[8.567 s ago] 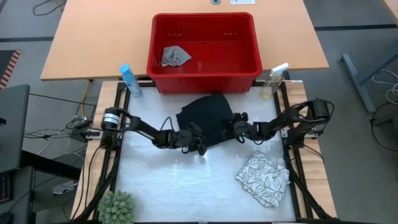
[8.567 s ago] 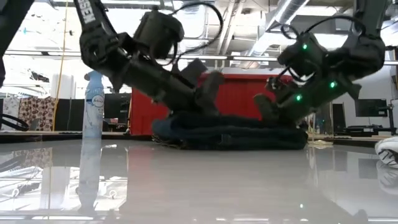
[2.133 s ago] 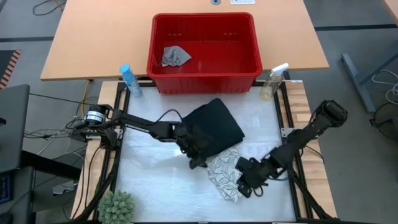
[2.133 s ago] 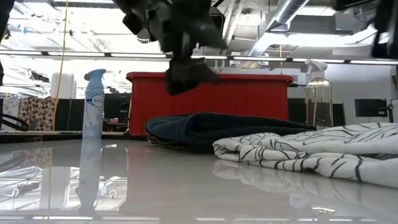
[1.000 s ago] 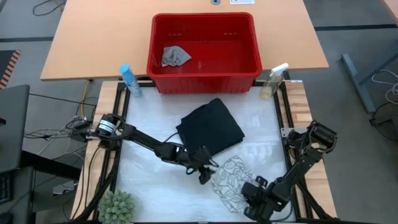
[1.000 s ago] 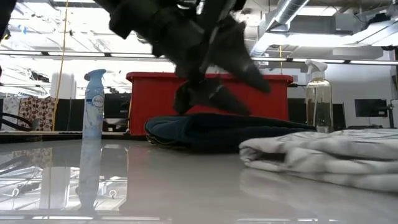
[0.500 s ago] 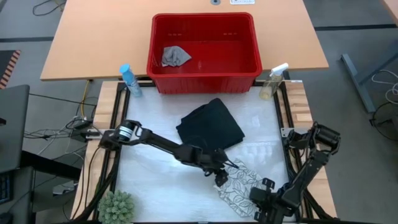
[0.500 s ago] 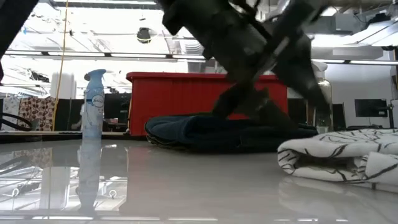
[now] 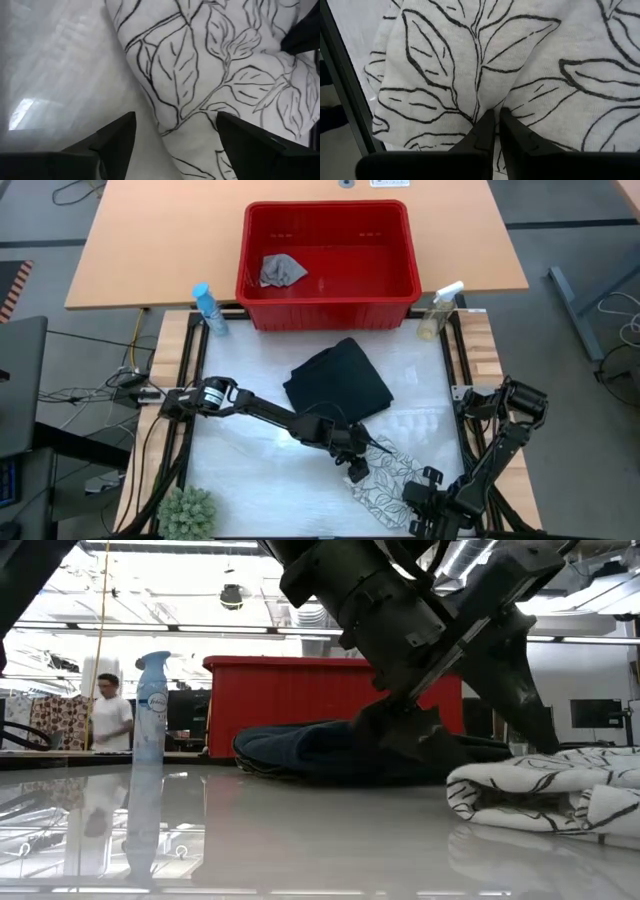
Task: Fold laundry
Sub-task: Stack the white-patterned shirt on top of the dark blue pants
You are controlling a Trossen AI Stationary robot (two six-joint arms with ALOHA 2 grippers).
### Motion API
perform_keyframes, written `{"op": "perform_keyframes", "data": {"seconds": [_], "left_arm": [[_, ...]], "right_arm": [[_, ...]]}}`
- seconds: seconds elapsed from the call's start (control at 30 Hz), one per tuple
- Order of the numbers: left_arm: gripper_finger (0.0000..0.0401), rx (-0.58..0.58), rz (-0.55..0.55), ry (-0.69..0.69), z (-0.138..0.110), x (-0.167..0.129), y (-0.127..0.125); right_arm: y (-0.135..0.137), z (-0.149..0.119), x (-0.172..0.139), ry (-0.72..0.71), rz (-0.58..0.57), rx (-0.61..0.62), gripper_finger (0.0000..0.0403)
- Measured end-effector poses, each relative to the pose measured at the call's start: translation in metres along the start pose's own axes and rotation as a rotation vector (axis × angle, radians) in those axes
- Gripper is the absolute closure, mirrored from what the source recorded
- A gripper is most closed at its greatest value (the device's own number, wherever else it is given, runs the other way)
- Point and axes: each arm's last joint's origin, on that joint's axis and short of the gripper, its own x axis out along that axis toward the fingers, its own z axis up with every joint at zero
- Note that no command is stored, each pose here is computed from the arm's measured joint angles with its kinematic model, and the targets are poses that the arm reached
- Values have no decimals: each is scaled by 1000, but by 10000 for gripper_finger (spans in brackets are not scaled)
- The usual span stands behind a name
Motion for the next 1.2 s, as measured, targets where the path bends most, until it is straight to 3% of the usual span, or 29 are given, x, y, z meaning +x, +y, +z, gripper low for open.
{"op": "perform_keyframes", "data": {"seconds": [0.2,0.43,0.6,0.73,1.0,1.2], "left_arm": [[119,-40,-29,21,1,0,1],[118,-97,-141,66,-4,16,2],[129,-94,-139,70,-6,21,3],[186,-75,-132,66,-6,21,5],[382,-19,-175,44,-3,25,7],[397,-55,-230,45,4,24,9]], "right_arm": [[0,0,0,-4,0,2,349],[0,3,1,-8,-3,10,349],[-1,7,2,-10,-3,18,349],[-1,10,3,-11,-2,26,349],[-1,11,3,-43,-7,31,349],[0,12,2,-56,-7,55,349]]}}
